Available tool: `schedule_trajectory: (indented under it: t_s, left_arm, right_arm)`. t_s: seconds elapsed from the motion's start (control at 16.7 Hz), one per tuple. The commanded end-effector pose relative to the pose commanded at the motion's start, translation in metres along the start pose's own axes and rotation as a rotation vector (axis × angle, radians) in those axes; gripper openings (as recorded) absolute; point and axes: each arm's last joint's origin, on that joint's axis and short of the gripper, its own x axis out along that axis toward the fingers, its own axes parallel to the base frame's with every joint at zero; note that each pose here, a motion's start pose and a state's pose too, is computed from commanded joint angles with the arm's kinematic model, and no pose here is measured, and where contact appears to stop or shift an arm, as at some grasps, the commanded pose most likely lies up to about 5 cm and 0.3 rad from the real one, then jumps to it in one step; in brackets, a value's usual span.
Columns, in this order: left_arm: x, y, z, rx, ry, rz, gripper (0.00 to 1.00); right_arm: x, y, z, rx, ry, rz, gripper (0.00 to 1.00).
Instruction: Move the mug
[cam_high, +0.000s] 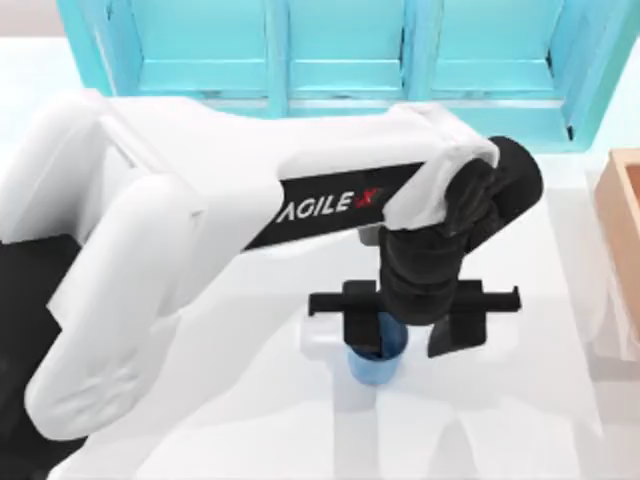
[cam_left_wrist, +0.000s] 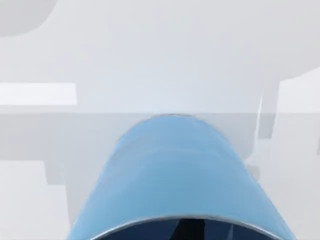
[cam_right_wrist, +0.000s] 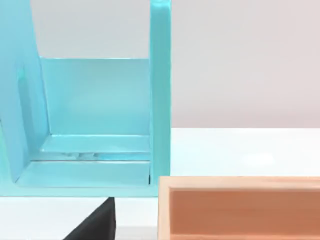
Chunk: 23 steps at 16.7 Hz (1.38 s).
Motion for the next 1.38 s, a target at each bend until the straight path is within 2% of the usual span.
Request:
schedule_trajectory:
  t_s: [0.24, 0.3, 0.9, 1.14, 1.38]
  left_arm:
    - [0.000, 0.000, 0.000, 0.000, 0.000, 0.000, 0.02]
    - [0.000, 0.000, 0.000, 0.000, 0.000, 0.000, 0.00]
    - [-0.002, 0.005, 0.003, 0.002, 0.001, 0.000, 0.00]
    - [-0.017, 0.054, 0.023, 0.012, 0.010, 0.005, 0.00]
    - [-0.040, 0.137, 0.039, 0.013, 0.017, 0.011, 0.00]
  right_arm:
    - [0.000, 0.000, 0.000, 0.000, 0.000, 0.000, 1.00]
    - [0.000, 0.000, 0.000, 0.000, 0.000, 0.000, 1.00]
    - [0.000, 0.000, 0.000, 0.000, 0.000, 0.000, 1.00]
    - [0.000, 0.000, 0.000, 0.000, 0.000, 0.000, 1.00]
    - [0.000, 0.000, 0.000, 0.000, 0.000, 0.000, 1.00]
